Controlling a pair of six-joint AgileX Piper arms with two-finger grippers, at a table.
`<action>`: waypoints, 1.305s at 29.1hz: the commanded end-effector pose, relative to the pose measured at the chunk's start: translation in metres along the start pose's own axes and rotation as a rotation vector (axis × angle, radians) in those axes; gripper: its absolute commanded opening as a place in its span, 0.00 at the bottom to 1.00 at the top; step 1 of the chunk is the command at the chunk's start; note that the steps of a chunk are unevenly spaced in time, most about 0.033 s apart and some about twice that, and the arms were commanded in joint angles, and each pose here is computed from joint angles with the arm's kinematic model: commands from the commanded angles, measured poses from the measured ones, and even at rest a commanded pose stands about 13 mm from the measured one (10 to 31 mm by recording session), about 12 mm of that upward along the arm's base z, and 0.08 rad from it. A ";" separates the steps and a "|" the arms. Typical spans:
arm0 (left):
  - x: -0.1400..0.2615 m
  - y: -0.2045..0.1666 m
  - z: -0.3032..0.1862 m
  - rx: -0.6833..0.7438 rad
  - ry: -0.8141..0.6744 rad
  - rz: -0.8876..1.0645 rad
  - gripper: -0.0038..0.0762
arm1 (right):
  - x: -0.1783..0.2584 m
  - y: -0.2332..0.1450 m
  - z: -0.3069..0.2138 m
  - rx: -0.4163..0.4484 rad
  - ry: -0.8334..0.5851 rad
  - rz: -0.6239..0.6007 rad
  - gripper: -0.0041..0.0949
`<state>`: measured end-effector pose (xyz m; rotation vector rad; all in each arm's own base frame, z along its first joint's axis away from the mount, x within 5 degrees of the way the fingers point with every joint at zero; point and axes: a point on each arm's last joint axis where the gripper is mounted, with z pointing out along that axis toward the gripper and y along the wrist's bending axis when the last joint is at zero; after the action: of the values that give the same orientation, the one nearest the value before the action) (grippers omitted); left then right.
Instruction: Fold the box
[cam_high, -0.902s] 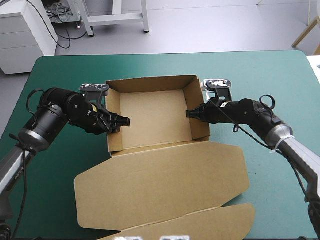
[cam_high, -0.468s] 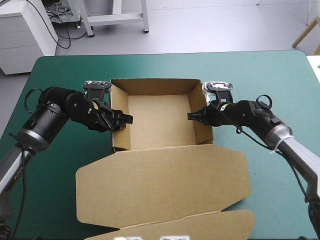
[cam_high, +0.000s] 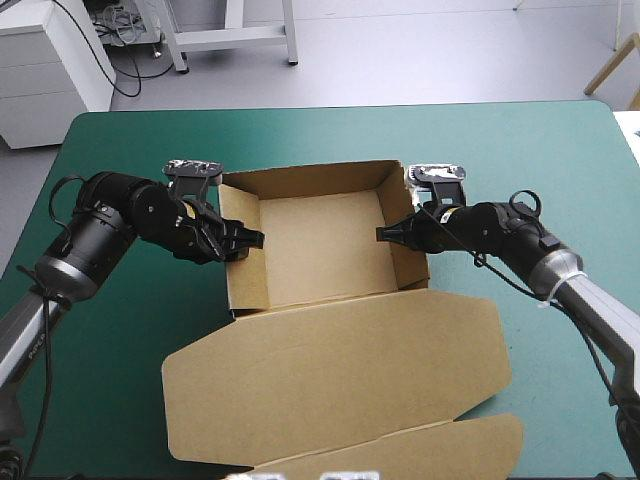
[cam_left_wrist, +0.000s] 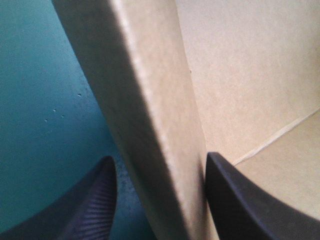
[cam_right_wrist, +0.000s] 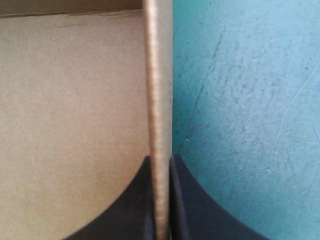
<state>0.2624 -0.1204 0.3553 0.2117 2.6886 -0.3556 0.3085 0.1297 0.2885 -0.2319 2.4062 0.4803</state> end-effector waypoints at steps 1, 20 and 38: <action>-0.004 -0.005 -0.019 0.033 -0.076 0.005 0.52 | -0.021 0.007 -0.020 -0.033 -0.155 0.043 0.03; -0.006 -0.010 -0.019 0.081 -0.092 -0.072 0.19 | -0.022 0.010 -0.020 -0.062 -0.166 0.085 0.03; -0.008 -0.007 0.027 -0.229 0.015 0.021 0.04 | -0.016 0.014 -0.020 -0.098 -0.090 0.064 0.03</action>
<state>0.2745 -0.1343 0.3270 0.1128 2.7747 -0.0712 0.3086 0.1340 0.2875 -0.1974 2.4115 0.5571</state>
